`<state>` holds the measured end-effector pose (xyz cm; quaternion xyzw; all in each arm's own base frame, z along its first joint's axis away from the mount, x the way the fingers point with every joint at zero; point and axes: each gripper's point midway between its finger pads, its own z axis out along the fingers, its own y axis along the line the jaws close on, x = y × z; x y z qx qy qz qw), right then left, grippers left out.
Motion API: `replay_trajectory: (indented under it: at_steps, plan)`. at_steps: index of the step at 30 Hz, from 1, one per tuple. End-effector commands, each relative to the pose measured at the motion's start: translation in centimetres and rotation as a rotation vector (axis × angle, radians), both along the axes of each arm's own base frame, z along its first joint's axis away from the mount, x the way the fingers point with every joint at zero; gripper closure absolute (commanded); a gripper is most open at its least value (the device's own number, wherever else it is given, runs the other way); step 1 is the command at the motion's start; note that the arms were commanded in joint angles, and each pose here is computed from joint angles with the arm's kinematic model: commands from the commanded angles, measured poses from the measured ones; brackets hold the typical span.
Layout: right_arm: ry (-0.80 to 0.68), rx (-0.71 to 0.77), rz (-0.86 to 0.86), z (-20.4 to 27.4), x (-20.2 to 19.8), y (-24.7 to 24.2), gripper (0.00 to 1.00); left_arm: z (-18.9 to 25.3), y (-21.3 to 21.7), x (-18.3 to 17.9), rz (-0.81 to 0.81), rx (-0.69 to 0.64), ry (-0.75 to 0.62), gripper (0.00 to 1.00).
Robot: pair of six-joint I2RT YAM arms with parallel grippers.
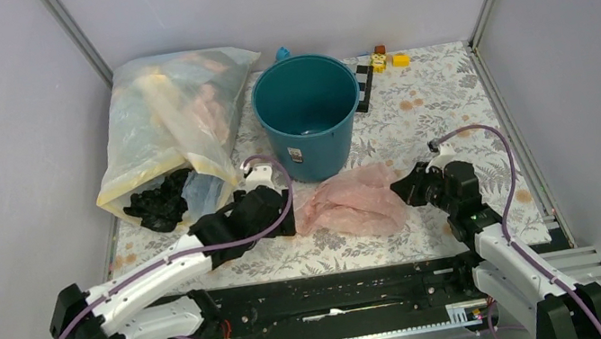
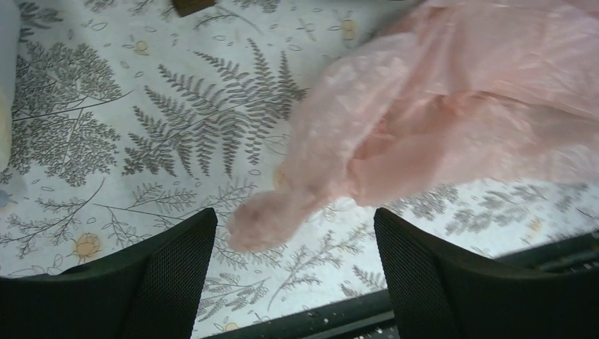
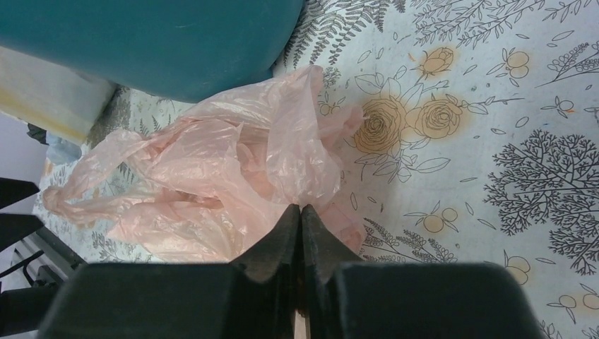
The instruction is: Put the trash bags into the trash bin
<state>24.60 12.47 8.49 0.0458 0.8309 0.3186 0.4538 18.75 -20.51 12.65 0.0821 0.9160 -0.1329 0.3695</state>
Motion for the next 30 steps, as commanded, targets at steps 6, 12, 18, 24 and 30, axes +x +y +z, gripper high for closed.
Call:
replay_trajectory:
  at_steps: [6,12,18,24,30]
  plan:
    - [-0.042,-0.014,-0.024,1.5,0.9,-0.3,0.99,-3.7,1.1,3.6,0.141,0.01,-0.004,0.28]
    - [-0.023,-0.09,-0.195,1.4,2.0,-3.2,0.97,-4.3,3.8,4.7,0.241,-0.017,-0.038,0.96]
    - [0.062,-0.19,-0.659,2.6,3.0,-10.5,0.97,-4.5,5.7,4.5,0.314,-0.091,-0.042,1.0]
    - [0.068,-0.304,-0.695,5.8,4.5,-11.9,0.83,-4.7,4.1,3.7,0.209,-0.152,-0.016,1.0]
    - [0.041,-0.214,-0.259,7.6,3.5,-5.0,0.34,-4.7,1.3,2.7,0.044,-0.231,0.012,1.0]
